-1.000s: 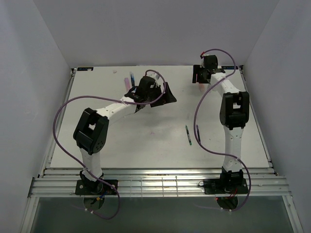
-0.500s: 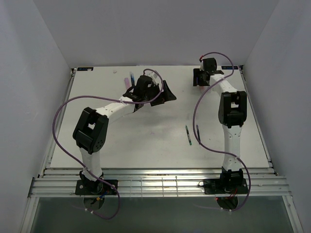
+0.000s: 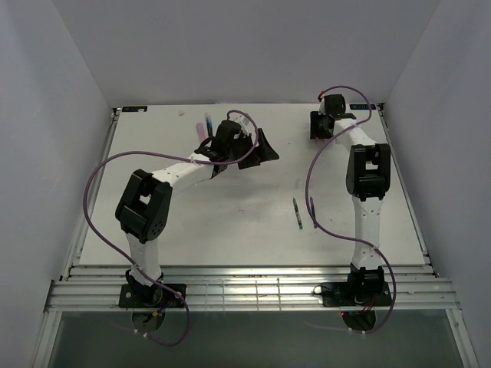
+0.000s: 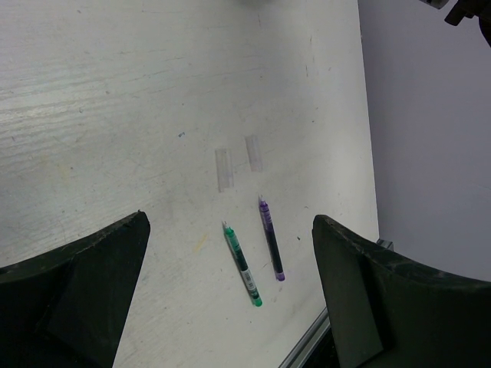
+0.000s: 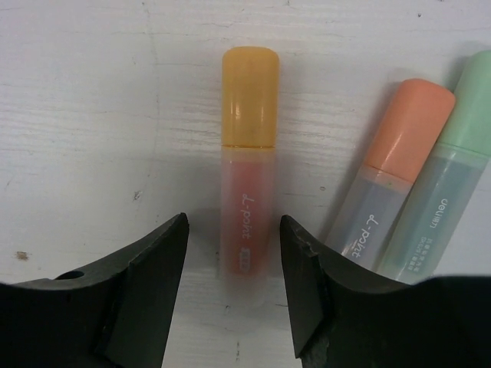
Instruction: Open the pen caps
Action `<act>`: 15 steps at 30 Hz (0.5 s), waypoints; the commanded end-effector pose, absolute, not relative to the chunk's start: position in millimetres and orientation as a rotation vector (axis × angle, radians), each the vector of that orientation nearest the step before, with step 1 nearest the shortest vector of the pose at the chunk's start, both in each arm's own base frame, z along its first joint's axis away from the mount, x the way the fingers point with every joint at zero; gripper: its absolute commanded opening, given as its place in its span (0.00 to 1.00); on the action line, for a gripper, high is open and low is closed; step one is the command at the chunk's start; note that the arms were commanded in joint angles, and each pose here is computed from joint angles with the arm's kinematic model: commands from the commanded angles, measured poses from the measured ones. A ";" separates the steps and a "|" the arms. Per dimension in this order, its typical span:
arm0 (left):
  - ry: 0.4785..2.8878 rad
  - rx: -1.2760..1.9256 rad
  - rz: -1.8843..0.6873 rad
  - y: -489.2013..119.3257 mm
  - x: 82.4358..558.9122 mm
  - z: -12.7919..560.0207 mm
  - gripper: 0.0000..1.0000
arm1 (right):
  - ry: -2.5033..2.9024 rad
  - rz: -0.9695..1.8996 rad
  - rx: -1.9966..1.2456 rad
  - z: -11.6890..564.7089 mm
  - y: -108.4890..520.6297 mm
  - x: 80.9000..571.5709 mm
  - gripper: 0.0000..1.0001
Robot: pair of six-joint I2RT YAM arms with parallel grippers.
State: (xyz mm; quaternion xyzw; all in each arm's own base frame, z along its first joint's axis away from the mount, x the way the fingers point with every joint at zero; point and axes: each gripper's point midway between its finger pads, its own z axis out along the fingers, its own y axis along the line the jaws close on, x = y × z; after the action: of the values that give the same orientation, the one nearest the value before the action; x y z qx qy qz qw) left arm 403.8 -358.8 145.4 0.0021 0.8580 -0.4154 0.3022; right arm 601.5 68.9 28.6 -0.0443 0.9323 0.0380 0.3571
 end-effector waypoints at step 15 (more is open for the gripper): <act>2.306 -0.028 -1.076 -352.2 404.5 146.0 0.97 | 2.312 0.251 -0.220 68.5 107.3 612.7 0.08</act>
State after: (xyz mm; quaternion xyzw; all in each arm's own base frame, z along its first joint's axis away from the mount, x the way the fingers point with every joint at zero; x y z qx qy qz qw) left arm 401.6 -357.1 141.7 -0.0018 0.8629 -0.4105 0.2946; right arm 605.4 83.3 30.6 -0.0601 0.9301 0.0748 0.3545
